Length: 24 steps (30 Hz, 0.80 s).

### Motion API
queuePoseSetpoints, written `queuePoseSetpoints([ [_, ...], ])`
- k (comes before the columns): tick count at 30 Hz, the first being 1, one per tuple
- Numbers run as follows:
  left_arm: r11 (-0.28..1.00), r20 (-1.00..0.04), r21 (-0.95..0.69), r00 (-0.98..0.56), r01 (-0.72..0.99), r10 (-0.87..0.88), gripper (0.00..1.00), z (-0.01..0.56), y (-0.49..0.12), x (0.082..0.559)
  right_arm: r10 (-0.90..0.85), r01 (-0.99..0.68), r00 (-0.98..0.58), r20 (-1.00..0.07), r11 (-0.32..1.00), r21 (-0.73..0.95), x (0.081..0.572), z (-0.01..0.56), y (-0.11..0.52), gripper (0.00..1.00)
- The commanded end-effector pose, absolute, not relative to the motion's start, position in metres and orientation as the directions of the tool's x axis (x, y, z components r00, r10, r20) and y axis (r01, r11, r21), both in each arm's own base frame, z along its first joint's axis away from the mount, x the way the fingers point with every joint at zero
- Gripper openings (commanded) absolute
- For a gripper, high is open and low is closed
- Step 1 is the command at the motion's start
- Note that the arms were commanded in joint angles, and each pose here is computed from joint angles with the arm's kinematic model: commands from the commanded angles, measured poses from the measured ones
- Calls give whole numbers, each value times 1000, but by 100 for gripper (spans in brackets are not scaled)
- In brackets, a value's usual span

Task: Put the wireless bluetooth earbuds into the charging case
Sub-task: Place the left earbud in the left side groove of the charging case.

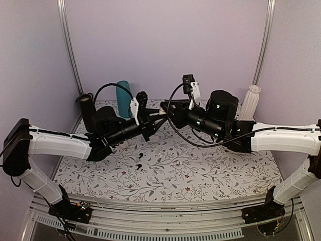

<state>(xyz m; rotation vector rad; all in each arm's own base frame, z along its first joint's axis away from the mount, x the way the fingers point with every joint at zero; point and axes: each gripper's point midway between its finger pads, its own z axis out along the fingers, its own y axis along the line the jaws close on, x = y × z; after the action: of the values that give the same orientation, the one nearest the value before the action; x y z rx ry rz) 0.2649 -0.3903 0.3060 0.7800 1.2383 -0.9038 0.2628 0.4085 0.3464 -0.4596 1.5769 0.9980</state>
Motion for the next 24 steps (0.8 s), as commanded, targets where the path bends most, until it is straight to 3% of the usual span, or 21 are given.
queuePoseSetpoints([
  [1,449,-957,32,156,893,-243,0,347,-382,254,156,-752,-295,-942,571,330,259,322,413,16],
  [17,458,-959,32,157,889,-237,0,345,-381,255,152,-761,-290,-945,562,323,258,323,415,18],
  [24,458,-958,34,159,888,-237,0,346,-380,256,144,-767,-288,-947,557,318,256,323,414,24],
])
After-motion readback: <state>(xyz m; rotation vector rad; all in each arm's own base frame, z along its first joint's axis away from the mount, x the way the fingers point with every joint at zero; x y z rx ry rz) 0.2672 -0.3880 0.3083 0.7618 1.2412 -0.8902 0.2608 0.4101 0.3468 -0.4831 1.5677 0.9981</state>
